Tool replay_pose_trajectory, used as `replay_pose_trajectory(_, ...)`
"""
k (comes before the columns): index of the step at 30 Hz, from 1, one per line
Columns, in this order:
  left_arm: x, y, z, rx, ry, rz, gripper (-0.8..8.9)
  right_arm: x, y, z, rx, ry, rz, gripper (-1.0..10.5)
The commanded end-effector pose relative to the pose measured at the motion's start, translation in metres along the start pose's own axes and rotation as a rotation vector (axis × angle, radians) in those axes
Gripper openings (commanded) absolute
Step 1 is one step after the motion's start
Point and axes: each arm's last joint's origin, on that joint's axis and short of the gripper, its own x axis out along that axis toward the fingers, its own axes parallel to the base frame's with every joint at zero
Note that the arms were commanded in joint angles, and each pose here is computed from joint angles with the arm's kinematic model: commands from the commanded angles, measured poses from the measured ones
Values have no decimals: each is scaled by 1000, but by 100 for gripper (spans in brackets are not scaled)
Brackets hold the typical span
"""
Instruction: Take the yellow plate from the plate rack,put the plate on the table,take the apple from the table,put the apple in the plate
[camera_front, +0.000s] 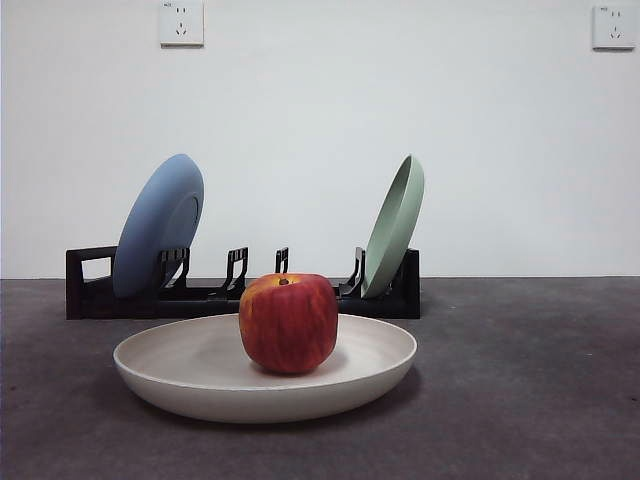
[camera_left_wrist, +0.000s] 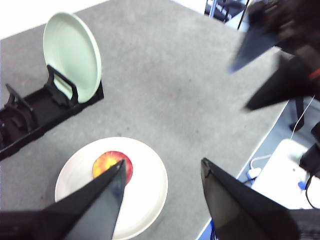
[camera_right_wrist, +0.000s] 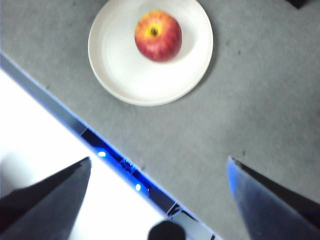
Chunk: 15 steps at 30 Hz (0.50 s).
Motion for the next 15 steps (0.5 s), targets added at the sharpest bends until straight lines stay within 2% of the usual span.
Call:
replay_pose_trajectory(1,0,1,-1,6,7,7,251,-9,0,-8,-4,-3,1,431)
replay_pose_trajectory(3,0,1,-2,8,15,9,251,-17,0,-14,5,-27,3,358)
replay_pose_trajectory(6,0,1,-2,8,17,9,245,-25,-1,-20,4,-59,7,139)
replay_pose_trajectory(7,0,1,-2,8,17,9,232,-27,-1,-22,3,-67,8,82)
replay_pose_trajectory(8,0,1,-2,8,17,9,167,-30,-1,-23,3,-76,8,24)
replay_pose_trajectory(11,0,1,-2,8,17,9,-15,-34,-1,-27,2,-94,10,-12)
replay_pose_trajectory(15,0,1,-2,8,16,9,-8,-38,-1,-30,0,-111,12,-12)
